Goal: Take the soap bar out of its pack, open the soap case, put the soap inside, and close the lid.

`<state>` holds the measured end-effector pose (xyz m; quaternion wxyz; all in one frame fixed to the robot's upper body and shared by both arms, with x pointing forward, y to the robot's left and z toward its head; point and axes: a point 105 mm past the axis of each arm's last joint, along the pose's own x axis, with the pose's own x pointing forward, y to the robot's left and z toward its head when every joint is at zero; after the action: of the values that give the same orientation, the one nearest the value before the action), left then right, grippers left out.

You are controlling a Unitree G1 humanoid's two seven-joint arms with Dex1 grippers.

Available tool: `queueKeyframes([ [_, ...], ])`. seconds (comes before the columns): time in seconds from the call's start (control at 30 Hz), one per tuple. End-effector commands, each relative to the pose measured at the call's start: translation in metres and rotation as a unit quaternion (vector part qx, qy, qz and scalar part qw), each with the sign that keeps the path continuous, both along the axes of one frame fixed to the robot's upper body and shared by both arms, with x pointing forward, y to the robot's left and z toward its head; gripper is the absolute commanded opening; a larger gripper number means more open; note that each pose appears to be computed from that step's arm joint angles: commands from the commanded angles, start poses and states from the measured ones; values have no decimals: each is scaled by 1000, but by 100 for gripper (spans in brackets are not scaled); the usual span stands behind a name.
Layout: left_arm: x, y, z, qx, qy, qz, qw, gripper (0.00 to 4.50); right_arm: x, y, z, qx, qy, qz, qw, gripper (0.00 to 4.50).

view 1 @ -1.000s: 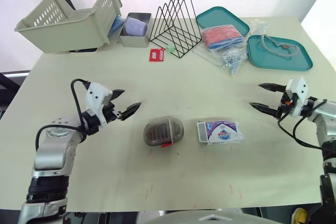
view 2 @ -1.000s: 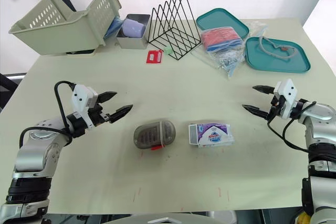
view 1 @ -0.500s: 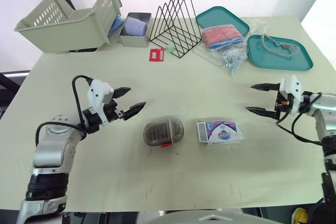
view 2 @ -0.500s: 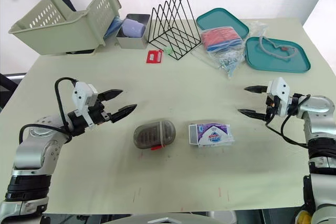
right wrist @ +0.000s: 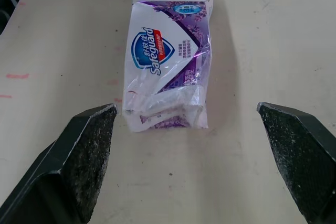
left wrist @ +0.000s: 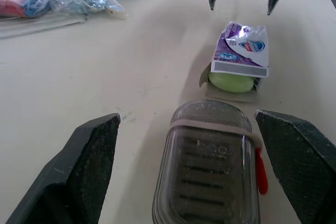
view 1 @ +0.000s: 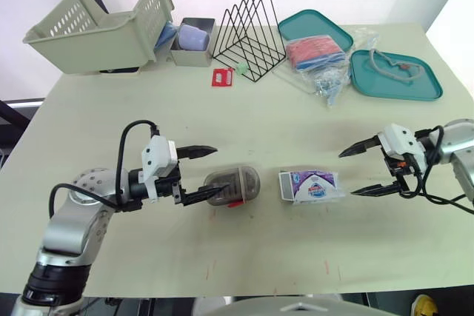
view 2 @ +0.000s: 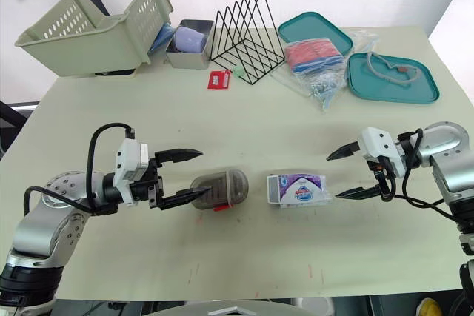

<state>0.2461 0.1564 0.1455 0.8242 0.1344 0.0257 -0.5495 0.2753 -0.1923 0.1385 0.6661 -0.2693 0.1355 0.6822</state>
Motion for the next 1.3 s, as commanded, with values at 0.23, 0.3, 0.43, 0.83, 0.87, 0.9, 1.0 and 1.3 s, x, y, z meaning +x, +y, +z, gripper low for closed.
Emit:
queueKeyframes([
  [0.23, -20, -15, -7, 14, -9, -47, 999, 440, -16, 7, -8, 19, -36, 12, 999, 450],
  [0.3, -20, -15, -7, 19, -9, -54, 998, 440, -14, 9, -11, 23, -45, 11, 999, 450],
  [0.43, -18, -15, -7, 24, -11, -58, 998, 440, -13, 13, -16, 31, -49, 6, 998, 450],
  [0.83, -20, -11, -11, 29, -11, -49, 998, 440, -4, 20, -29, 48, -38, -9, 998, 450],
  [0.87, -20, -11, -12, 29, -11, -47, 998, 447, -4, 20, -29, 48, -39, -8, 998, 425],
  [0.9, -20, -10, -12, 30, -10, -46, 998, 450, -4, 20, -29, 49, -40, -7, 998, 395],
  [1.0, -20, -9, -13, 30, -10, -40, 999, 450, -3, 21, -28, 50, -40, -6, 998, 274],
  [1.3, -21, -9, -15, 28, -10, -33, 999, 450, -1, 14, -30, 42, -41, -18, 998, 2],
])
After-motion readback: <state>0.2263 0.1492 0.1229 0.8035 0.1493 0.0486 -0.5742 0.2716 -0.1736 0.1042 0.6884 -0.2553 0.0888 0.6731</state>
